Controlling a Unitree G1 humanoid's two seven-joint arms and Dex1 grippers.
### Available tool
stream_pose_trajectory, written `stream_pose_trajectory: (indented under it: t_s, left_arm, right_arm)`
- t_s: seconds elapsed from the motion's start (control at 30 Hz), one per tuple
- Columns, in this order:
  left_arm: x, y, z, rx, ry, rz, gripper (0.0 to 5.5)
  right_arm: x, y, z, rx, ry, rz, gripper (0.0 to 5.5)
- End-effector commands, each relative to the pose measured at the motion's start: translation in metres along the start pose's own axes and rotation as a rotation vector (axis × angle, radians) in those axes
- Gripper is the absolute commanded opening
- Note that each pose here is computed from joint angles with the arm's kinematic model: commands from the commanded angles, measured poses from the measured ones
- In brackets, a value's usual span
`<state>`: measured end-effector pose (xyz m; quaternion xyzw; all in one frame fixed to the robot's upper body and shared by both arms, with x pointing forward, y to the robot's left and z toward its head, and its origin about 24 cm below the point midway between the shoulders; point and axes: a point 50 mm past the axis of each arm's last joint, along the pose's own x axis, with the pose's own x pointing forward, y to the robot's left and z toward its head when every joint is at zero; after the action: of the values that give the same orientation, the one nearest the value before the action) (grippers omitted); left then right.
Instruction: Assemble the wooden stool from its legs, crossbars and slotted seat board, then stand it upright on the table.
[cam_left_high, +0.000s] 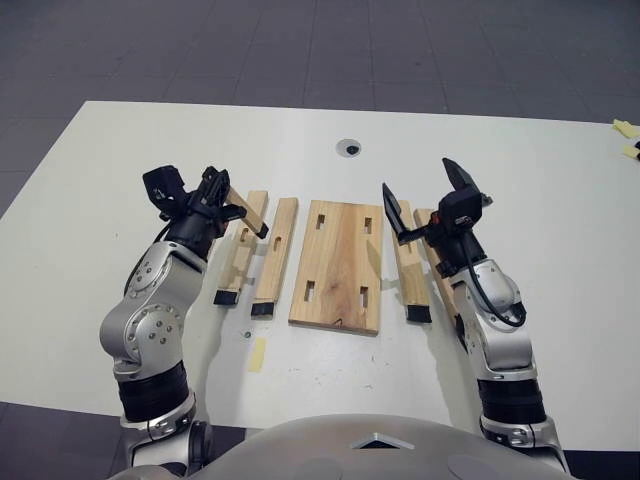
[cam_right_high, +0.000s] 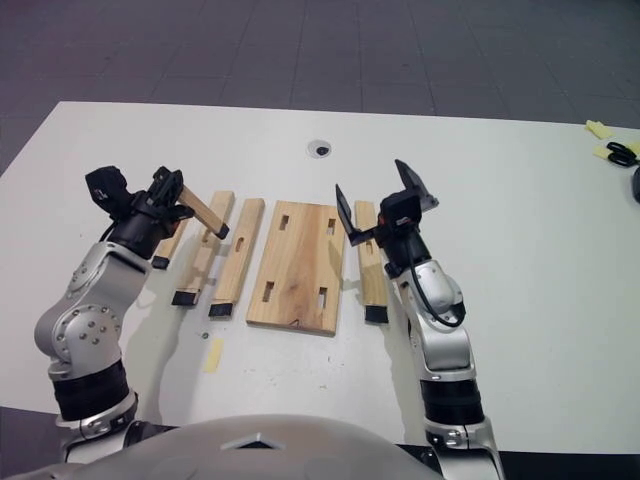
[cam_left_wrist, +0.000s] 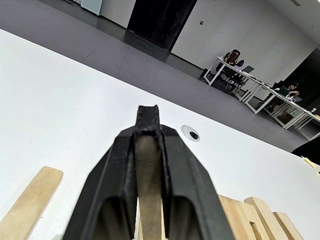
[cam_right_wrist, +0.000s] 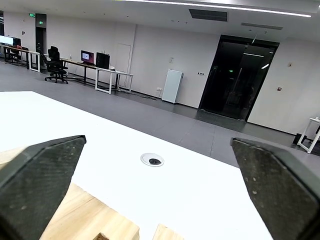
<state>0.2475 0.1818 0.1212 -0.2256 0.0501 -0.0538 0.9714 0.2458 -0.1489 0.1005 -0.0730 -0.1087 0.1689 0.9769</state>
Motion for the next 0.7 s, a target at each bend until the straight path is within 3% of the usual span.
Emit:
stream_pose_trajectory:
  t_s: [0.03,0.7]
  left_arm:
    - [-0.002,-0.004,-0.007,-0.003,0.007,0.002,0.42]
    - [0.004,-0.005,-0.017,0.043,-0.004,0.009,0.42]
  right_arm:
    - [-0.001,0.001,0.0,0.004,0.008,-0.007,5.4]
    - [-0.002,0.001,-0.003,0.003,0.022,-0.01,5.4]
